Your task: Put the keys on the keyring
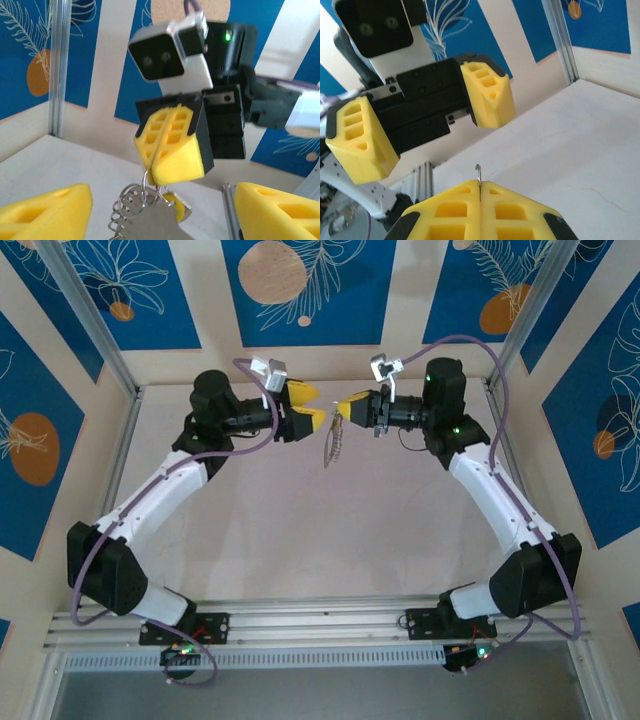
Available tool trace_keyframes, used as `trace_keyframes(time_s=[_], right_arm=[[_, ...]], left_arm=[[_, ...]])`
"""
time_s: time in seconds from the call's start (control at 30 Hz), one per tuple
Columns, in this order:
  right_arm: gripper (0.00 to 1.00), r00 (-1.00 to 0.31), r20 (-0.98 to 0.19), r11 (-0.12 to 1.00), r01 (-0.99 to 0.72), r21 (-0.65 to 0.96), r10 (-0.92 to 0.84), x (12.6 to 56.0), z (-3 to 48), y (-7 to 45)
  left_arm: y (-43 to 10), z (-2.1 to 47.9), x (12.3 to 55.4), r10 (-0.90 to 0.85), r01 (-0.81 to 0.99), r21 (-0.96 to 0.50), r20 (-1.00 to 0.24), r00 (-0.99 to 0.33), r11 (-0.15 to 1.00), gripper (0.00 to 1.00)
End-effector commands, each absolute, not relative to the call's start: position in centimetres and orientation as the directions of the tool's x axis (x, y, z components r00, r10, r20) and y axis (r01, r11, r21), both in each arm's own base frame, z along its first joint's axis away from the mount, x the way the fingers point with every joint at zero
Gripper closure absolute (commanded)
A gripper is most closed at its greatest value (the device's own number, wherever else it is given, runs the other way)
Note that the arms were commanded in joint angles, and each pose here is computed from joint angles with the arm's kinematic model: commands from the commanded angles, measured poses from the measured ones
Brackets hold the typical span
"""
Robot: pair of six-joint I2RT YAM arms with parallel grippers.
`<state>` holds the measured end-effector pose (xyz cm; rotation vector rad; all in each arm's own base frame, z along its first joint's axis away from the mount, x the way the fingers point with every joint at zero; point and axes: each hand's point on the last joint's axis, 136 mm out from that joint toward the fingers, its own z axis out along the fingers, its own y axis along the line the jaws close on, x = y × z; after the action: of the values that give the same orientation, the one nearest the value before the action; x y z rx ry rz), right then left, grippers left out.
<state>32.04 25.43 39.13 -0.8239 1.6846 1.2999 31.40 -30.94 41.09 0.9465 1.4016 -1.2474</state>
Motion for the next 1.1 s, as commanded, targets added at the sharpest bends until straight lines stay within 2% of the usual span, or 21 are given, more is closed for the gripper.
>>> trace_keyframes(time_s=[0.0, 0.2, 0.6, 0.87, 1.07], right_arm=[[1.00, -0.410, -0.901, 0.237, -0.898, 0.372, -0.139, 30.7, 37.5, 25.8], [1.00, -0.383, -0.903, 0.228, -0.913, 0.339, -0.193, 30.6, 37.6, 26.1], [1.00, -0.364, -0.910, 0.180, -0.926, 0.331, -0.199, 29.6, 38.8, 26.2], [1.00, -0.352, -0.919, 0.159, -0.932, 0.326, -0.179, 29.1, 39.6, 26.4], [1.00, -0.345, -0.923, 0.150, -0.935, 0.322, -0.171, 28.9, 40.0, 26.6]], left_arm=[[-30.3, 40.3, 30.0, 0.065, 0.980, -0.141, -0.986, -0.151, 0.142, 0.24], [-30.1, 41.1, 30.4, 0.090, 0.985, -0.134, -0.985, -0.144, 0.104, 0.23], [-30.5, 41.4, 31.0, 0.119, 0.981, -0.193, -0.973, -0.195, 0.028, 0.33], [-30.7, 41.0, 31.1, 0.119, 0.975, -0.224, -0.967, -0.223, 0.006, 0.50], [-31.0, 41.0, 30.6, 0.118, 0.970, -0.243, -0.964, -0.238, -0.022, 0.55]])
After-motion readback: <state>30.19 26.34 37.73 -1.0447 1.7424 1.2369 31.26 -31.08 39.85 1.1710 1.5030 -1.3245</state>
